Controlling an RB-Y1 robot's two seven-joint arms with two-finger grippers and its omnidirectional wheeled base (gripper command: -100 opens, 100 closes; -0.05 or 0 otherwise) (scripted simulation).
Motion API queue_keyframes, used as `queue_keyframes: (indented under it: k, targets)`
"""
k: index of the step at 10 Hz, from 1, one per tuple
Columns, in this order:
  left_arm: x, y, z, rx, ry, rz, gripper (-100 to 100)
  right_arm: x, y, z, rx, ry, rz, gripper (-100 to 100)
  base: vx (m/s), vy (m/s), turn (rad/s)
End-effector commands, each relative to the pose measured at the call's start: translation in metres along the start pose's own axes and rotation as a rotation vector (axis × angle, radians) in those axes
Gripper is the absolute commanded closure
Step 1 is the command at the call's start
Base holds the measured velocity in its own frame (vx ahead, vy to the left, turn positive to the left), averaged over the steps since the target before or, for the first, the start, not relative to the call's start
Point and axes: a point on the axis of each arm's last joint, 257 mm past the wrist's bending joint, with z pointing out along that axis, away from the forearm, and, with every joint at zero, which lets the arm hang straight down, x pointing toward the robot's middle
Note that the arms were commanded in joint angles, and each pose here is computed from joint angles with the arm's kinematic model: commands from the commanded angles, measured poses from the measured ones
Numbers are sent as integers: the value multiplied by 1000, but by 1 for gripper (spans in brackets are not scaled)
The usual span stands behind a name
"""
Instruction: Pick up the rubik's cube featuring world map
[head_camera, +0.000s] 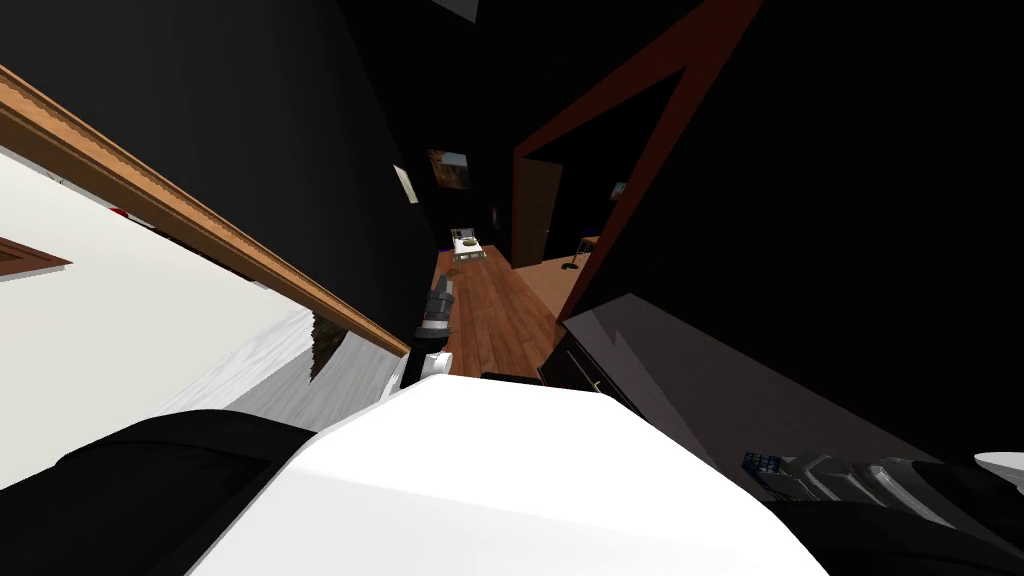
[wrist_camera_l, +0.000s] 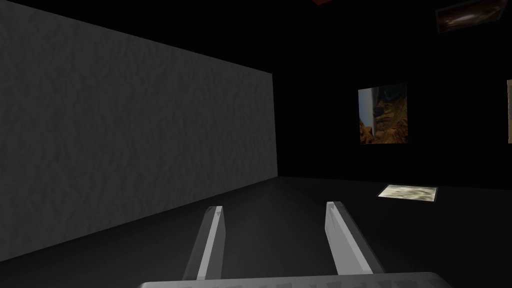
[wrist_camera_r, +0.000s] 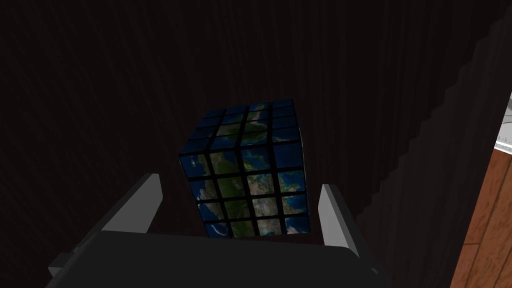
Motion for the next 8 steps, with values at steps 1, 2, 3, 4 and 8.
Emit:
queue_keyframes:
  k: [1,2,3,4,8]
  targets:
    - [0,0,0,0,0,0,0,5,0,6,1,0,5,-100,14,-2,28]
    - [0,0,0,0,0,0,0,10,1,11,1,0,9,-100,13,0,49]
    - [0,0,0,0,0,0,0,7,1,9,0,0,7,-100,6,-1,9]
    - [0,0,0,0,0,0,0,7,1,9,1,0,7,100,0,0,0]
    - [0,0,0,0,0,0,0,7,2,9,-1,0,6,100,0,0,0]
